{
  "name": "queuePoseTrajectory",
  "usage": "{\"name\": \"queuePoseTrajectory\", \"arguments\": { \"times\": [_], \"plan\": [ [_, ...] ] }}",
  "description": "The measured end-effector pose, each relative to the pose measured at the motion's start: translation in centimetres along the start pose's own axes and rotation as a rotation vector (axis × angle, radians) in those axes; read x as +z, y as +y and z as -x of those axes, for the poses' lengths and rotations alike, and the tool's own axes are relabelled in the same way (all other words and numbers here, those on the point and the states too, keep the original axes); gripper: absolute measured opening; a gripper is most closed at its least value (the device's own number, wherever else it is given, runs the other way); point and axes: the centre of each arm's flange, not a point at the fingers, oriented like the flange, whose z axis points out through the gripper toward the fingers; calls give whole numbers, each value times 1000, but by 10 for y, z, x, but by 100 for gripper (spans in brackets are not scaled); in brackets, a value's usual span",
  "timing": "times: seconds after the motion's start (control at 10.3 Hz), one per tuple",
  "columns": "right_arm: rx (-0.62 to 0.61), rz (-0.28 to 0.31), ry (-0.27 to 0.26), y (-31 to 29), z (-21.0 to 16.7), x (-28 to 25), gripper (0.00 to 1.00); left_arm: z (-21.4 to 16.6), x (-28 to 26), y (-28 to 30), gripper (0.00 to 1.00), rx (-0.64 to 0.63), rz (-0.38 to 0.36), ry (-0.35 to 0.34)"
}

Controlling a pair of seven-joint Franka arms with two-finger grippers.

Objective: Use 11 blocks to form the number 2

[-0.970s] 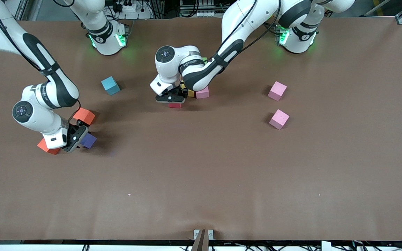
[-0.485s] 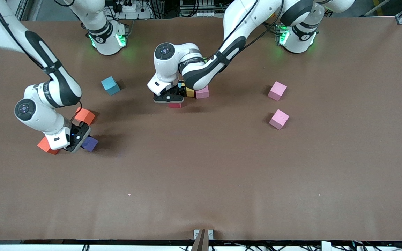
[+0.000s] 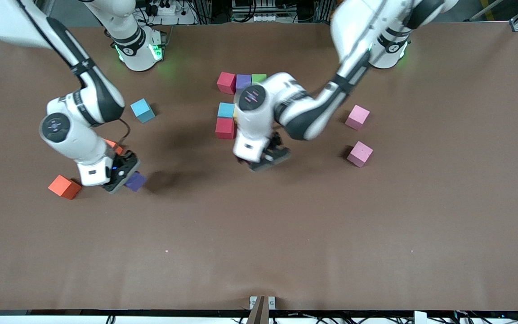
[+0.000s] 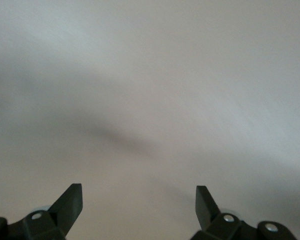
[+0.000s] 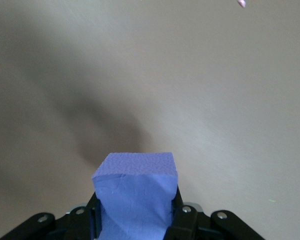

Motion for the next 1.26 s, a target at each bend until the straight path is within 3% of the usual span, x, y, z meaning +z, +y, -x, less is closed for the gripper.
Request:
{"name": "queuePoseTrajectory", "arguments": {
  "times": [0.29, 0.68, 1.07, 1.26],
  "plan": [
    [209, -14, -7, -78, -43, 2, 53, -64, 4, -71, 100, -192, -27, -12],
    [509, -68, -24, -193, -87, 4, 53, -110, 12, -175, 100, -448, -5, 17],
    [704, -98, 7, -233, -98, 21, 53, -132, 61, -235, 100, -563, -11, -10],
    [744, -114, -14, -238, -96, 39, 53, -143, 82, -258, 100, -615, -44, -35]
  ]
}}
